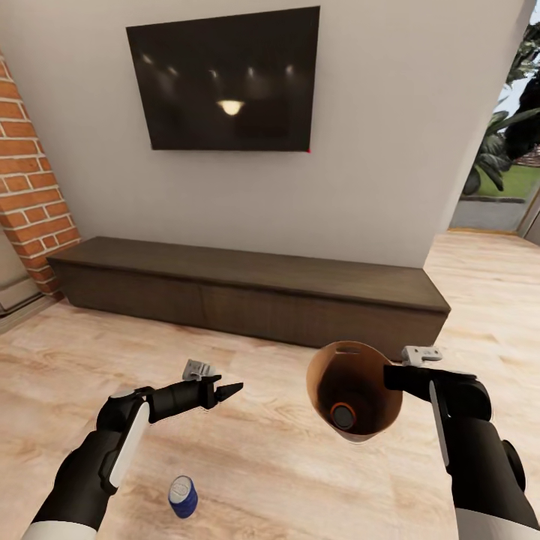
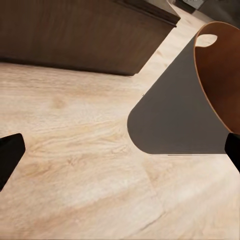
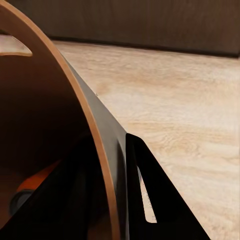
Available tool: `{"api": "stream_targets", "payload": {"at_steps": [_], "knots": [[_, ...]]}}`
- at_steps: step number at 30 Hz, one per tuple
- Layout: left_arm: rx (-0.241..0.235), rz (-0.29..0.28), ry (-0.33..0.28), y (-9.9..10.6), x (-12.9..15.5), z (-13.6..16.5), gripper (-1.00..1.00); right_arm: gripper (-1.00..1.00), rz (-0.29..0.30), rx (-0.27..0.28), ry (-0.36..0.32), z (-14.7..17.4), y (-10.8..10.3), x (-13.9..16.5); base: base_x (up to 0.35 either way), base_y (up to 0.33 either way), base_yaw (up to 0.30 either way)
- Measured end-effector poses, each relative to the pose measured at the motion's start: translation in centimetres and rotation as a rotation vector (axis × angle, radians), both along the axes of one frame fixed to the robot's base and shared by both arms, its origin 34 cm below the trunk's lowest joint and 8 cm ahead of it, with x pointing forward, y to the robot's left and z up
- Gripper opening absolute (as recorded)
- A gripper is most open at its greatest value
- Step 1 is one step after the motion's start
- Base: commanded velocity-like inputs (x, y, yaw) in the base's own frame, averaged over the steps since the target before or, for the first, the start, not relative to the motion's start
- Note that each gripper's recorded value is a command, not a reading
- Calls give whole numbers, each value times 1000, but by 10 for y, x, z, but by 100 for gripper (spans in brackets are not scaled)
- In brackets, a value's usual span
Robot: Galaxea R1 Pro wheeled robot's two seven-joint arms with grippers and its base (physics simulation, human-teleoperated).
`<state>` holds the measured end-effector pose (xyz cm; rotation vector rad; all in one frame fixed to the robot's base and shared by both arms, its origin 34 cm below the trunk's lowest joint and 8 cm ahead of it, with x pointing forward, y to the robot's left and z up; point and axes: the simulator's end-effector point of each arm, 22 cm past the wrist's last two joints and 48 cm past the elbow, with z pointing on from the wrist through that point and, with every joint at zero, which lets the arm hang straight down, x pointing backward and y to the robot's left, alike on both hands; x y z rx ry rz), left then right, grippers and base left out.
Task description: Put the three can of soda from the living room inside the tash can in the kitchen.
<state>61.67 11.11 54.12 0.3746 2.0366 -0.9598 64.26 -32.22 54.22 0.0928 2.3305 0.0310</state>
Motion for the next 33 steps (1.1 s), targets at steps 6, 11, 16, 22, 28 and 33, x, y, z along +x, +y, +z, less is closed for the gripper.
{"api": "stream_targets", "payload": {"at_steps": [6, 11, 16, 22, 28, 33], "knots": [[0, 0, 0, 0, 0, 0, 100, -100, 3, 3, 0, 0, 1, 0, 337, 0, 0], [0, 0, -2, 0, 0, 0, 100, -100, 1, 0, 0, 0, 1, 0, 332, 0, 0], [-7, -5, -4, -1, -1, 2, 100, -100, 3, 2, 0, 0, 2, 0, 162, 0, 1], [-9, -7, -5, -2, -1, 2, 100, -100, 7, 1, 0, 0, 3, 0, 6, 0, 216], [-8, -7, -5, -2, -1, 2, 100, -100, 4, -3, 0, 0, 2, 0, 0, 0, 250], [-7, -6, -5, -2, -1, 2, 100, -100, 7, 13, -2, 0, 4, 0, 0, 0, 161]]}}
